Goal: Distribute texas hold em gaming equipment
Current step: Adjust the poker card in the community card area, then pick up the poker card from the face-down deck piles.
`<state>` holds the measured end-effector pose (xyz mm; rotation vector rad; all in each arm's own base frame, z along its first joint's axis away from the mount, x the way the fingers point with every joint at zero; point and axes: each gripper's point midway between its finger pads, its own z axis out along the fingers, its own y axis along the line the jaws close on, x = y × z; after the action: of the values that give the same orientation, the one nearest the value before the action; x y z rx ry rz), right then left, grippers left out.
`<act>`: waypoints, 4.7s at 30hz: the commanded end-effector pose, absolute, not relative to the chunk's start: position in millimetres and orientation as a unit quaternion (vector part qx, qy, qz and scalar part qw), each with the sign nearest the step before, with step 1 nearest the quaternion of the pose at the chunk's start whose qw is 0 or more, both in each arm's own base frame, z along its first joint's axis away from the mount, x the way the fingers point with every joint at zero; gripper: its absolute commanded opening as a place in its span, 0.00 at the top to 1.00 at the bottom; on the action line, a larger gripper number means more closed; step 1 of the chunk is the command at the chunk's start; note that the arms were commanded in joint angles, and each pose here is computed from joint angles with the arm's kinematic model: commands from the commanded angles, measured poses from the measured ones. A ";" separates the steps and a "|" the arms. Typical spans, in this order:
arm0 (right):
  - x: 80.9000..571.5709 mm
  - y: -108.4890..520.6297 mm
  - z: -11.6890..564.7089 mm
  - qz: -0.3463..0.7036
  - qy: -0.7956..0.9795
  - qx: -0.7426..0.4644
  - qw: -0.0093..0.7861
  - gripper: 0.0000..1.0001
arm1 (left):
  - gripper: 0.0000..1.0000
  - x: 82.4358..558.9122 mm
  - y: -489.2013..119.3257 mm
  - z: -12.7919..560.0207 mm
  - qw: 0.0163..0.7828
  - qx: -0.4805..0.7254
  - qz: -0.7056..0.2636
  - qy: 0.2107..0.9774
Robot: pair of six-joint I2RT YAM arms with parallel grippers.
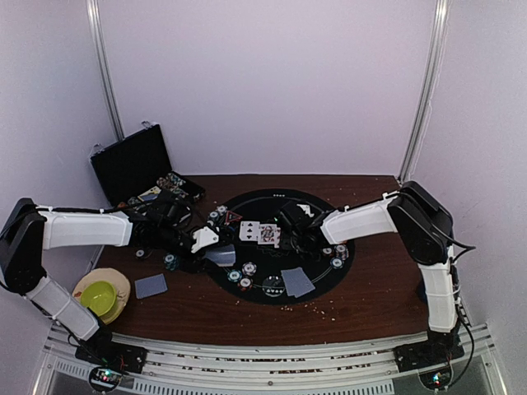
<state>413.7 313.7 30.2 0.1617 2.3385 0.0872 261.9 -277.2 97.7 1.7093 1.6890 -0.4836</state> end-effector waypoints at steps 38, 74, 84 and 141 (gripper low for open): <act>393.8 305.7 164.2 0.140 0.864 0.029 0.482 0.03 | 0.47 268.5 -283.9 107.7 0.360 0.655 -0.187 0.637; 305.4 493.3 117.7 0.398 0.811 -0.276 0.328 0.16 | 0.47 257.2 -284.9 114.4 0.364 0.666 -0.205 0.618; 311.4 469.0 116.0 0.387 0.819 -0.265 0.331 0.32 | 0.47 257.8 -285.1 112.8 0.362 0.666 -0.204 0.620; 277.4 470.4 158.6 0.348 0.803 -0.423 0.233 0.55 | 0.47 260.0 -285.0 105.0 0.351 0.666 -0.203 0.627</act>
<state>272.2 466.7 139.8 -1.1614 2.2545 0.9404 256.9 -279.5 99.4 1.7254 1.6644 -0.5156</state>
